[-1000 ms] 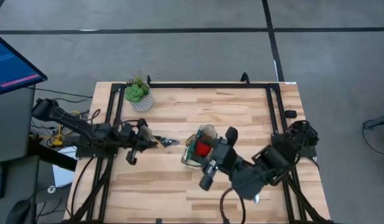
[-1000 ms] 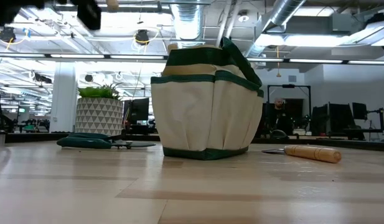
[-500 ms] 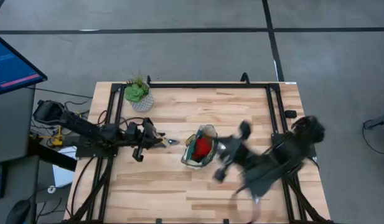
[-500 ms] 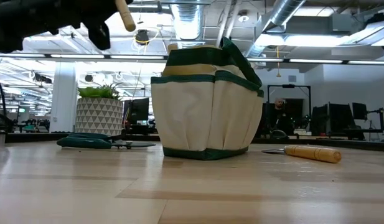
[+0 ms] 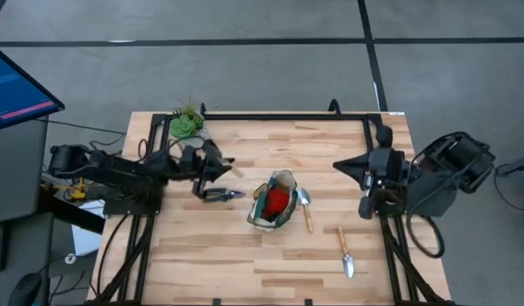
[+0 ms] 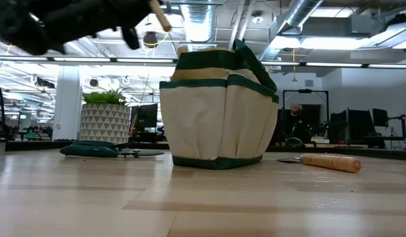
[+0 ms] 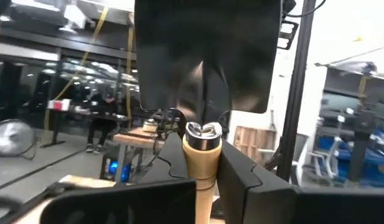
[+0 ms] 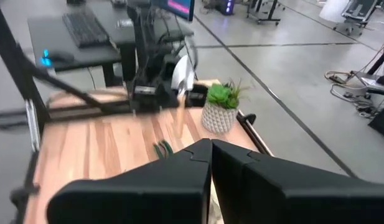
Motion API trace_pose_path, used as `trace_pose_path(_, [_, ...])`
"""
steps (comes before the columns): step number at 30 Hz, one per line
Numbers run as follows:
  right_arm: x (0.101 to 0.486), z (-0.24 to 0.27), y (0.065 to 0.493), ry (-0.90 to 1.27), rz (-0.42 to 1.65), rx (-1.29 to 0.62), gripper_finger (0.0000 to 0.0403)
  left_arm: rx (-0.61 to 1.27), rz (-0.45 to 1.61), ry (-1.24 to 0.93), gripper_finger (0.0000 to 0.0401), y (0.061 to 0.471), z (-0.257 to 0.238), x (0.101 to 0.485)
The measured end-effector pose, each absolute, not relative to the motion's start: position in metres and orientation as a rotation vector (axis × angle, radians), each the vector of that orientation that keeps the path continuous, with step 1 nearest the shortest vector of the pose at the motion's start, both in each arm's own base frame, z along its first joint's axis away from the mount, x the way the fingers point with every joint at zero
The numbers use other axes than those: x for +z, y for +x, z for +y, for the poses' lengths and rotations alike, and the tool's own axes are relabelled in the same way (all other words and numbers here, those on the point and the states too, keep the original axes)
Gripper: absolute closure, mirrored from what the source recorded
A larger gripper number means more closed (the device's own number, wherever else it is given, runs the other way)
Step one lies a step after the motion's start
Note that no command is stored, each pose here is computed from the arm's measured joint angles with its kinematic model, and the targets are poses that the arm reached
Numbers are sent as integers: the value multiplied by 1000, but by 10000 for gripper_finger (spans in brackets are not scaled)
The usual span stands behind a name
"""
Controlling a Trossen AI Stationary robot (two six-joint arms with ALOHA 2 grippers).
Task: Pick & Place Garden tools in Gardening bag
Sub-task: Put the trowel into the gardening bag
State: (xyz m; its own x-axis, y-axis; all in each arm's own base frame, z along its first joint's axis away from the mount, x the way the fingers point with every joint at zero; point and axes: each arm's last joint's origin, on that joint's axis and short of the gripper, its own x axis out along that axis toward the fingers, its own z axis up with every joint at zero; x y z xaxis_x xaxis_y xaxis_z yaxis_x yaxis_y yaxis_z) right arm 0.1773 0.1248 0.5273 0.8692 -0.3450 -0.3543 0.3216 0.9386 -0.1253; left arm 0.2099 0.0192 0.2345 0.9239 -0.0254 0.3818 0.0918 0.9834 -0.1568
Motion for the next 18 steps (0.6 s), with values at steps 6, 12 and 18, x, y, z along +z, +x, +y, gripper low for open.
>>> trace_pose_path(6, [536,111,149,-57,369,-303,402,-146,-310,-186,394,236,52,232])
trace_pose_path(12, [554,86,134,34,266,-330,402,-120,-229,-198,393,233,90,215])
trace_pose_path(18, [546,87,164,-19,313,-426,403,-188,-217,-187,393,237,110,210])
